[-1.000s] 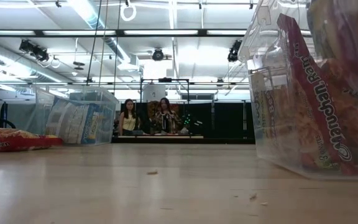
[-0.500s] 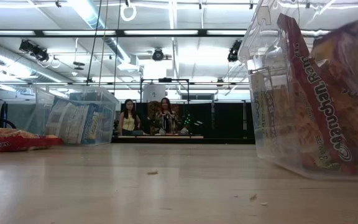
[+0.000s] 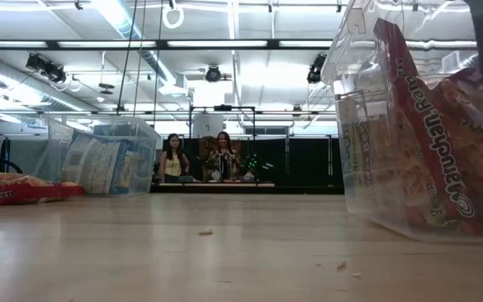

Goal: Sort Maruchan noodles
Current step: Put the red noodle pack into the bottom transparent bin

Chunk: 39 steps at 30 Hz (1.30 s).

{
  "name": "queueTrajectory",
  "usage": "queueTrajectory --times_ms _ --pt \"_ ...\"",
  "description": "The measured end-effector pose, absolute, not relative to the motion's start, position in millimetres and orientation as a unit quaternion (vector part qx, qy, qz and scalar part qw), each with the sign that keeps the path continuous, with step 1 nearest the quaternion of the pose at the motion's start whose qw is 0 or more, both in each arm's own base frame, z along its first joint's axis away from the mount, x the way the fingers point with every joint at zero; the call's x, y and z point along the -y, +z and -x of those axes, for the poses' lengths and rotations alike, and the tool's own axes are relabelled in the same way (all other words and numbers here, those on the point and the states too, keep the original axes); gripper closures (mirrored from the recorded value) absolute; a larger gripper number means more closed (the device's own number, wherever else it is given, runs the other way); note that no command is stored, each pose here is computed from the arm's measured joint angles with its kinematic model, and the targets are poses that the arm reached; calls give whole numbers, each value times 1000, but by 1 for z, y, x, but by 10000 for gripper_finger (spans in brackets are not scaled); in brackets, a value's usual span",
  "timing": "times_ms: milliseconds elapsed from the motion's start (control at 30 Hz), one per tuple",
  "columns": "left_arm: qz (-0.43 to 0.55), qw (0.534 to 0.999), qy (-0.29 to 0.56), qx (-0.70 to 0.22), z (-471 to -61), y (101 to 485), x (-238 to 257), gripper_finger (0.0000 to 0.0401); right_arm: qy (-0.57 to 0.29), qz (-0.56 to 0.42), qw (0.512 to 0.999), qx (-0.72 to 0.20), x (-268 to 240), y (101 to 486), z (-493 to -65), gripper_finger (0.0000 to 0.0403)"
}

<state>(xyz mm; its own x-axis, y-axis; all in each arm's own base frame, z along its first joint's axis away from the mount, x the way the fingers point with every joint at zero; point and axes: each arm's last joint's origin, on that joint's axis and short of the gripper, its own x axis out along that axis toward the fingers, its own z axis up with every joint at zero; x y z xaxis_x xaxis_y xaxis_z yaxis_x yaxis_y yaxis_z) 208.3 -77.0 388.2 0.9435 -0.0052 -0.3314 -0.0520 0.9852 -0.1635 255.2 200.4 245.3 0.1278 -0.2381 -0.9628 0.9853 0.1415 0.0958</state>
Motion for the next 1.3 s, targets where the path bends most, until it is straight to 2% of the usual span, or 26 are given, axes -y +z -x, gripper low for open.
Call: queueTrajectory --times_ms 133,367,733,833,933,1100,1300 --pt "77 980 6 -184 -216 381 84 198 -496 -433 611 -440 -200 245 -256 389" --pt "73 978 5 -193 -220 377 87 198 -489 -432 602 -460 -201 245 -255 353" --pt "56 979 -9 -195 -220 377 87 198 -459 -433 618 -469 -193 267 -245 322" --pt "53 979 -9 -196 -220 377 87 198 -428 -405 630 -506 -190 274 -240 320" --pt "48 975 -6 -215 -219 373 87 198 -360 -360 656 -557 -189 281 -237 320" --pt "80 946 20 -313 -204 358 81 202 -275 -349 682 -581 -184 300 -229 321" --pt "100 843 95 -521 -178 313 68 219 -258 -376 739 -496 -175 321 -226 321"
